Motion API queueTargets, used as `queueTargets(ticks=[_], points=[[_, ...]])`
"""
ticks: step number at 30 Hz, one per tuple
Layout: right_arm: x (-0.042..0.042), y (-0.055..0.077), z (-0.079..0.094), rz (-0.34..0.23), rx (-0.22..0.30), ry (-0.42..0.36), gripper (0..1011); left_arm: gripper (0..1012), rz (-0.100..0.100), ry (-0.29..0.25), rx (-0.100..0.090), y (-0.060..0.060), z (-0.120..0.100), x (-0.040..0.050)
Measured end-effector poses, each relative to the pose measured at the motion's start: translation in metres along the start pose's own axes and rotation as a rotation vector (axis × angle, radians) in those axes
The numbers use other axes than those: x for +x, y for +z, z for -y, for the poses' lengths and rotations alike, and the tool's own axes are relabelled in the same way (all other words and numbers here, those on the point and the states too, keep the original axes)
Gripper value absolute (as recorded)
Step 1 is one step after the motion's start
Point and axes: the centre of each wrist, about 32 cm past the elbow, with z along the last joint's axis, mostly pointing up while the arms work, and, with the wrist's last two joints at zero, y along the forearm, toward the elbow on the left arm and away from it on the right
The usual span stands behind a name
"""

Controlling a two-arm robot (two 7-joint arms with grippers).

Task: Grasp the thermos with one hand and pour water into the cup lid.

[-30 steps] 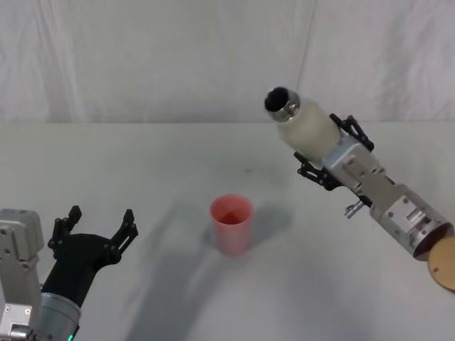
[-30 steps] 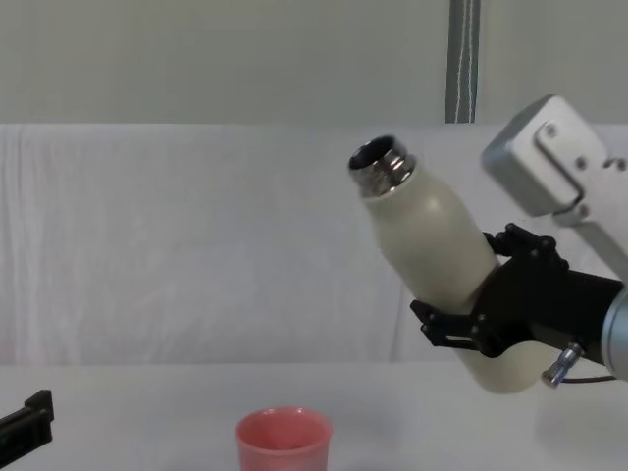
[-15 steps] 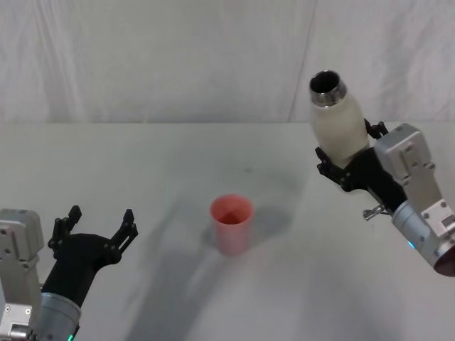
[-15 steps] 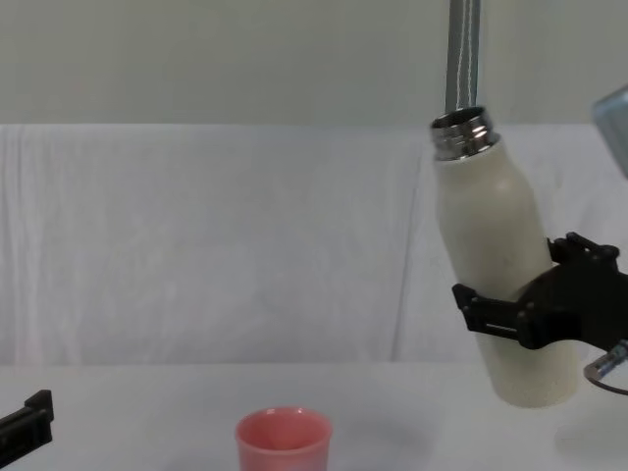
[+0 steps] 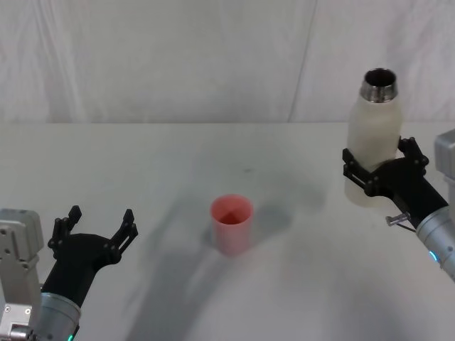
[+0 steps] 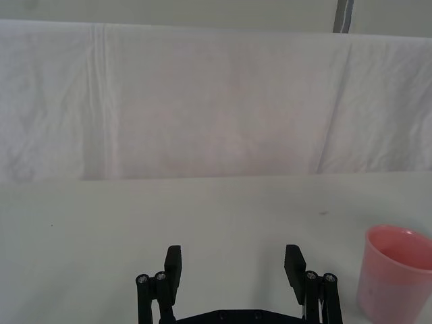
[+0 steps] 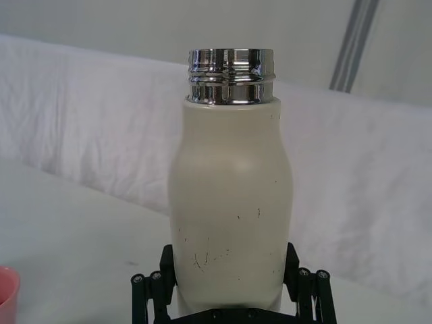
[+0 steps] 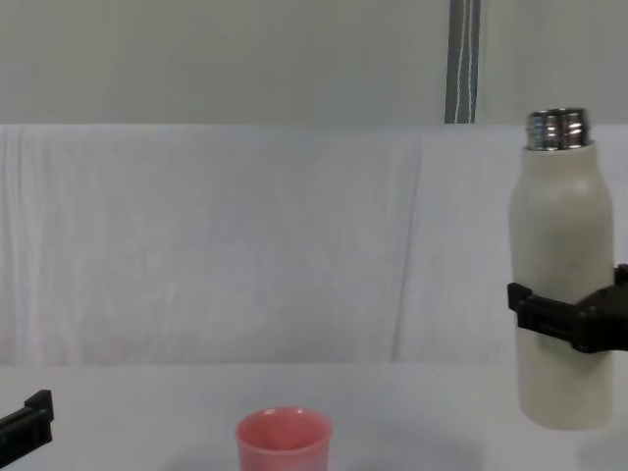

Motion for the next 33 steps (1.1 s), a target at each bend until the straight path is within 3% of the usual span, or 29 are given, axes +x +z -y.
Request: queueTargets(ticks=[11,25,33], points=[[0.0086,-0.012,0.007,-0.14,-0.02,-0.053,950,1001,0.0,0.0,0.0,0.0,0.0,0.0],[0.0126,-0.03,0.007,-0.169,-0.069,-0.078,950,1001,0.0,0.0,0.0,0.0,0.0,0.0],[0.0097,-0.039,0.005,-0.185,-0.075,-0.081,950,1001,0.0,0.0,0.0,0.0,0.0,0.0]])
